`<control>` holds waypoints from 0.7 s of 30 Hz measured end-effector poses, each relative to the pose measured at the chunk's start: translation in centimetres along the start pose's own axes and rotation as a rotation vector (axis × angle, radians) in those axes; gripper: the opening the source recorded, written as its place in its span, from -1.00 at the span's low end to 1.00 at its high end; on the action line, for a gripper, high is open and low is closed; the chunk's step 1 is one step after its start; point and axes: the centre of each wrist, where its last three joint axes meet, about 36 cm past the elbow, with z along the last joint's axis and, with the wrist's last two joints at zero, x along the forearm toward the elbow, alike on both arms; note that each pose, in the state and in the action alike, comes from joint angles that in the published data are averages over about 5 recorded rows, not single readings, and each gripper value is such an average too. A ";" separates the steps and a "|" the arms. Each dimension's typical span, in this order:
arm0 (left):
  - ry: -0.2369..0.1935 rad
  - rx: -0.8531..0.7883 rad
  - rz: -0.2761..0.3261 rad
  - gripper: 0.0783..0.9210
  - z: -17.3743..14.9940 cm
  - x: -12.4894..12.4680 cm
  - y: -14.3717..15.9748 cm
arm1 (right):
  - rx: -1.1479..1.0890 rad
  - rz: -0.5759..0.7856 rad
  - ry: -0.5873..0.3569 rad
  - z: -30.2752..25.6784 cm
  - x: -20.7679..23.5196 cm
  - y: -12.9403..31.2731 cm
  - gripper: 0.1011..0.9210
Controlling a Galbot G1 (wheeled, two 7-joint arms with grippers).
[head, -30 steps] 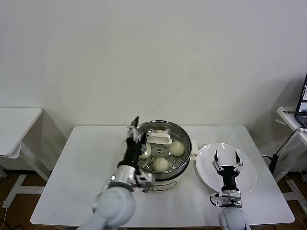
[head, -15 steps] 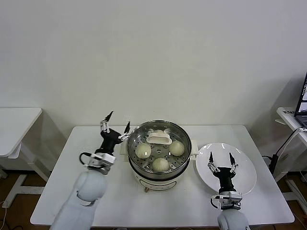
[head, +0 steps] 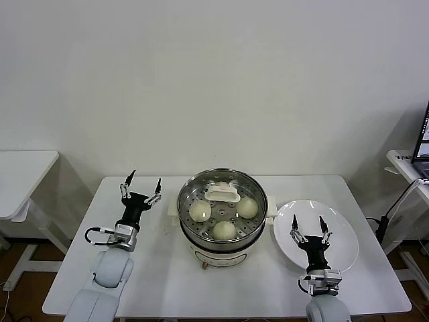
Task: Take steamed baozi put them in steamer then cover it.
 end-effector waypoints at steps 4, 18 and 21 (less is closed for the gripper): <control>0.001 0.026 -0.012 0.77 0.8 0.6 0.2 | -0.009 0.002 0.003 0.0 0.0 -0.1 0.76; 0.020 0.074 -0.018 0.77 2.6 2.5 0.1 | -0.017 0.009 0.014 0.0 0.0 -0.3 0.76; 0.023 0.081 -0.019 0.77 2.8 2.8 0.0 | -0.017 0.010 0.015 0.0 0.0 -0.4 0.76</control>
